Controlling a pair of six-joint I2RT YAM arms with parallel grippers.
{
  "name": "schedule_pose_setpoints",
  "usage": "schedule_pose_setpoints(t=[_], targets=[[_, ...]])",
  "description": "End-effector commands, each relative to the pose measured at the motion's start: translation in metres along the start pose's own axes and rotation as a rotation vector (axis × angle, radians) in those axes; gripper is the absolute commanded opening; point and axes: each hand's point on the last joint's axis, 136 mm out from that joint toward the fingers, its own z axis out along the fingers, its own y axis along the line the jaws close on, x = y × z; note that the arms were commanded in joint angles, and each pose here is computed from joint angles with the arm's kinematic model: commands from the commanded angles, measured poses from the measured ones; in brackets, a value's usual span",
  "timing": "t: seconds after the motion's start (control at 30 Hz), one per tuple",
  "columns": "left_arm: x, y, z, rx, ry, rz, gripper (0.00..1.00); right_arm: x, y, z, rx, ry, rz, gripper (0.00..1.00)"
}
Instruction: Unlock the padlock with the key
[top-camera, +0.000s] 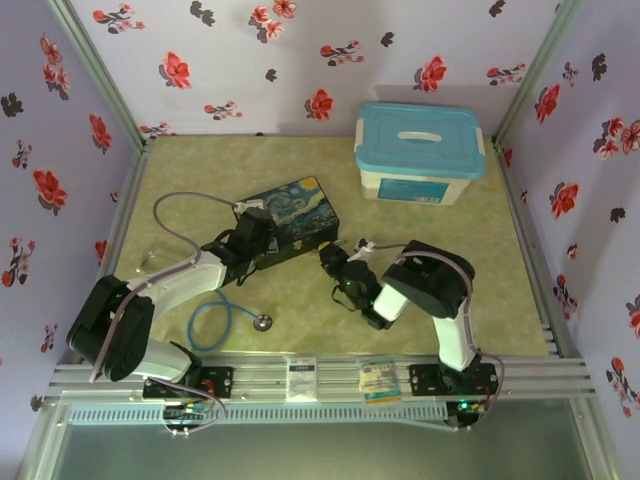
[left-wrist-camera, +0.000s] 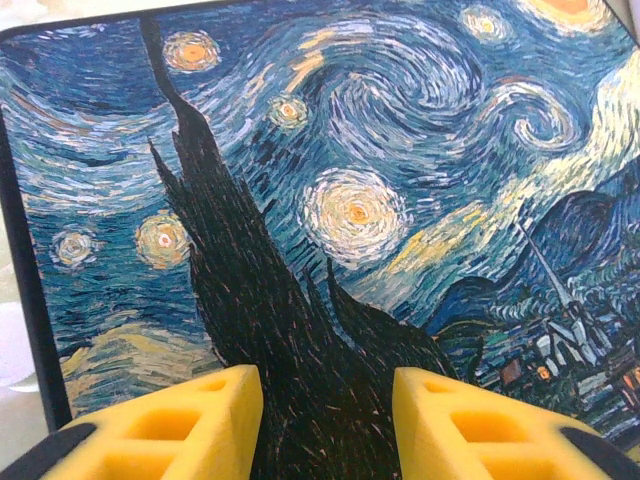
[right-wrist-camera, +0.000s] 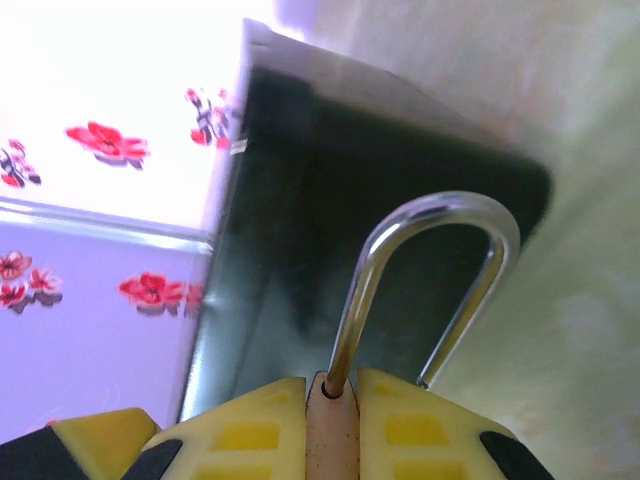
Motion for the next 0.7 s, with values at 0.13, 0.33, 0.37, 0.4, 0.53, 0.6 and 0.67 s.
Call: schedule_pose_setpoints(t=[0.13, 0.33, 0.37, 0.4, 0.53, 0.6, 0.67], targets=[[0.025, 0.025, -0.007, -0.103, 0.145, 0.093, 0.45, 0.042, -0.02, -0.06, 0.152, 0.442, -0.05, 0.0], [-0.022, 0.009, -0.022, -0.087, 0.07, 0.128, 0.67, 0.037, -0.024, -0.101, 0.305, 0.644, -0.12, 0.0], [-0.031, 0.01, -0.026, -0.099, 0.046, 0.124, 0.71, 0.035, -0.023, -0.106, 0.316, 0.672, -0.133, 0.0], [-0.037, 0.012, -0.028, -0.113, 0.029, 0.118, 0.73, 0.033, -0.02, -0.11, 0.319, 0.695, -0.136, 0.0], [-0.047, 0.031, -0.031, -0.158, 0.017, 0.018, 0.76, 0.021, -0.01, -0.118, 0.272, 0.732, -0.1, 0.0], [-0.046, 0.043, -0.026, -0.177, 0.01, -0.028, 0.78, 0.018, -0.009, -0.118, 0.257, 0.756, -0.109, 0.0], [-0.048, 0.054, -0.017, -0.188, 0.011, -0.074, 0.78, 0.02, -0.002, -0.111, 0.204, 0.789, -0.094, 0.0]])
